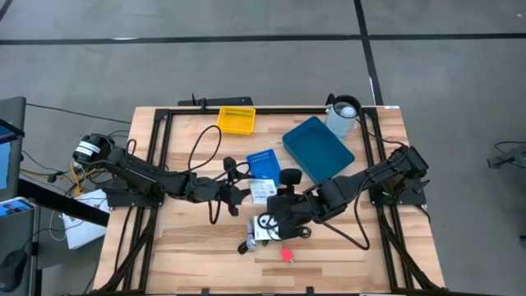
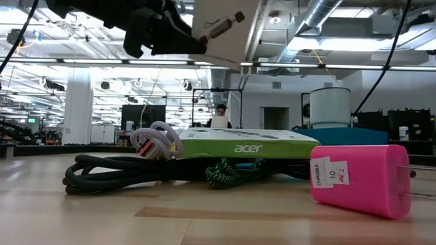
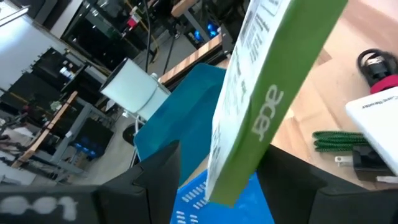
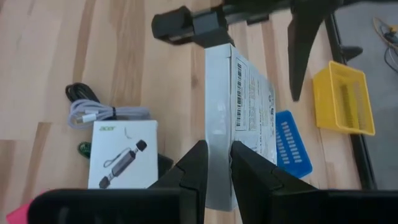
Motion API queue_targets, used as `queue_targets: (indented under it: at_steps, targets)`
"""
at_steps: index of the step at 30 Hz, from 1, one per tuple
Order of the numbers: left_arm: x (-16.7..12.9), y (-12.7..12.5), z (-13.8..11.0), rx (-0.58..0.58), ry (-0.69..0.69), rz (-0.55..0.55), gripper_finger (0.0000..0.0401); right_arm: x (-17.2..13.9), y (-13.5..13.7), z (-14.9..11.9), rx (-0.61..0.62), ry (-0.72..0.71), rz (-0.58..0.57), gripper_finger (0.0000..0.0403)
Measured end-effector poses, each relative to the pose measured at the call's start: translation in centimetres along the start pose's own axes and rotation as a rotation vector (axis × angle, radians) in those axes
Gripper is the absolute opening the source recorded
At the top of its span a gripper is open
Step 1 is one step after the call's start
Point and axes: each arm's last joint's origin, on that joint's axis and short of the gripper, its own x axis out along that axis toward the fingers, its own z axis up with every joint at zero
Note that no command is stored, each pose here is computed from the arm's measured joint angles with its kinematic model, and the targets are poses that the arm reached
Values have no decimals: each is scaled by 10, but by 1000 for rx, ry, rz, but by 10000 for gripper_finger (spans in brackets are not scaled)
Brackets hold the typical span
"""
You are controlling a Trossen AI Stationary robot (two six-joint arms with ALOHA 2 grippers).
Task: Pick and place items into bin
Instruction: Put the white card reader box into the yellow bin
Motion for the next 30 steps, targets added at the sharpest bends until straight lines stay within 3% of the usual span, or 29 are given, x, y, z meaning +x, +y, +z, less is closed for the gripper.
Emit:
queue_targets:
  at_steps: [20,30]
  targets:
    - [0,-1,0,0,-19,-31,186,0,1,5,-34,-51,7,54]
    - [0,-1,1,-1,-20,-30,87,0,1,5,-34,-51,5,54]
